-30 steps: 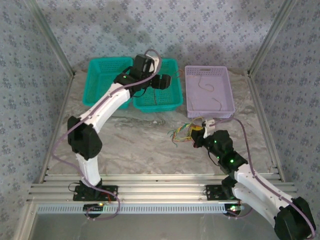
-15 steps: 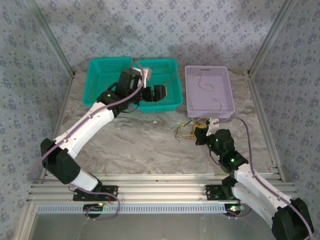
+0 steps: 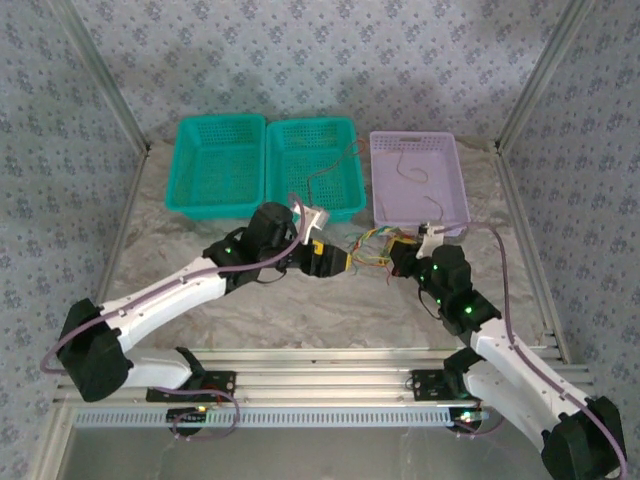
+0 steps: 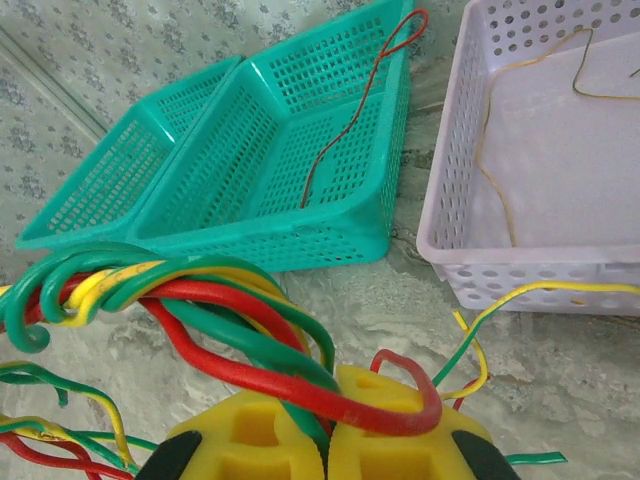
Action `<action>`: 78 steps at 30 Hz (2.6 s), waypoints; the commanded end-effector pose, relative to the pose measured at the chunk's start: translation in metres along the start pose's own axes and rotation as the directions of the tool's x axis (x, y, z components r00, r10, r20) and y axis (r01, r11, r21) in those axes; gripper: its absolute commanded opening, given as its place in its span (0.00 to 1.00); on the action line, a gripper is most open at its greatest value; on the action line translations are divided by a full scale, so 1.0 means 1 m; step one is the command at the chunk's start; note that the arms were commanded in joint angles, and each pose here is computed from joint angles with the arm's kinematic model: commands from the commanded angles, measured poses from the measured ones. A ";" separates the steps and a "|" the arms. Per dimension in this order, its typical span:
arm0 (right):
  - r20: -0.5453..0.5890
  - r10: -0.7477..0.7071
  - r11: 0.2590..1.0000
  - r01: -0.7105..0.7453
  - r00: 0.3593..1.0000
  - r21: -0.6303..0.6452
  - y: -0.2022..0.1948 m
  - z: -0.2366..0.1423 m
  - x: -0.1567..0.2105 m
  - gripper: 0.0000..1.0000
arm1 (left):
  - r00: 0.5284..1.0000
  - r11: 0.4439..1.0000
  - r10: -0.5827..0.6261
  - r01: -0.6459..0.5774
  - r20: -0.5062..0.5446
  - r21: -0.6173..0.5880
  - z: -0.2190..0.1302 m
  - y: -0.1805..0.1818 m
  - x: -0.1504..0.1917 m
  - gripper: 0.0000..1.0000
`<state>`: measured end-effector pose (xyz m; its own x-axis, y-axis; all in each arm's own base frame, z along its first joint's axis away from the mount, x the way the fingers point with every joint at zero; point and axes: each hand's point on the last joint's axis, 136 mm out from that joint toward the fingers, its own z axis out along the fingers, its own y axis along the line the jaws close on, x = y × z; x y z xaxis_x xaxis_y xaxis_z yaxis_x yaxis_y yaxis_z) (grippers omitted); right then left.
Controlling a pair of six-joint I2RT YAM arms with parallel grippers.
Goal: Untangle the cables
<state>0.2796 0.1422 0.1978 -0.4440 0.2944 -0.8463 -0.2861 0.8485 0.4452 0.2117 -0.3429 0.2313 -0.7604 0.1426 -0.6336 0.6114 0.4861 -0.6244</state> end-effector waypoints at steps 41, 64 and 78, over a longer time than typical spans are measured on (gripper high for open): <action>-0.149 -0.027 0.996 0.014 0.988 -0.087 0.041 0.005 0.009 0.00 | 0.995 0.986 0.087 -0.080 0.043 -0.146 0.006 0.006 -0.013 0.24; -0.327 -0.099 0.965 0.171 0.940 0.198 -0.027 0.027 0.050 0.00 | 0.987 0.966 0.141 -0.120 0.081 -0.228 -0.053 0.002 -0.022 0.00; -0.372 -0.090 0.971 0.164 0.924 0.172 -0.032 0.044 0.066 0.00 | 0.985 0.966 0.097 -0.059 0.142 -0.251 -0.099 0.012 -0.025 0.00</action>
<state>0.2986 0.1432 0.1077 -0.7205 0.0505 -0.6916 -0.1449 0.9644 0.2214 0.2192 -0.2561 0.2890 -0.6427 0.0473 -0.7646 0.5824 0.6786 -0.4476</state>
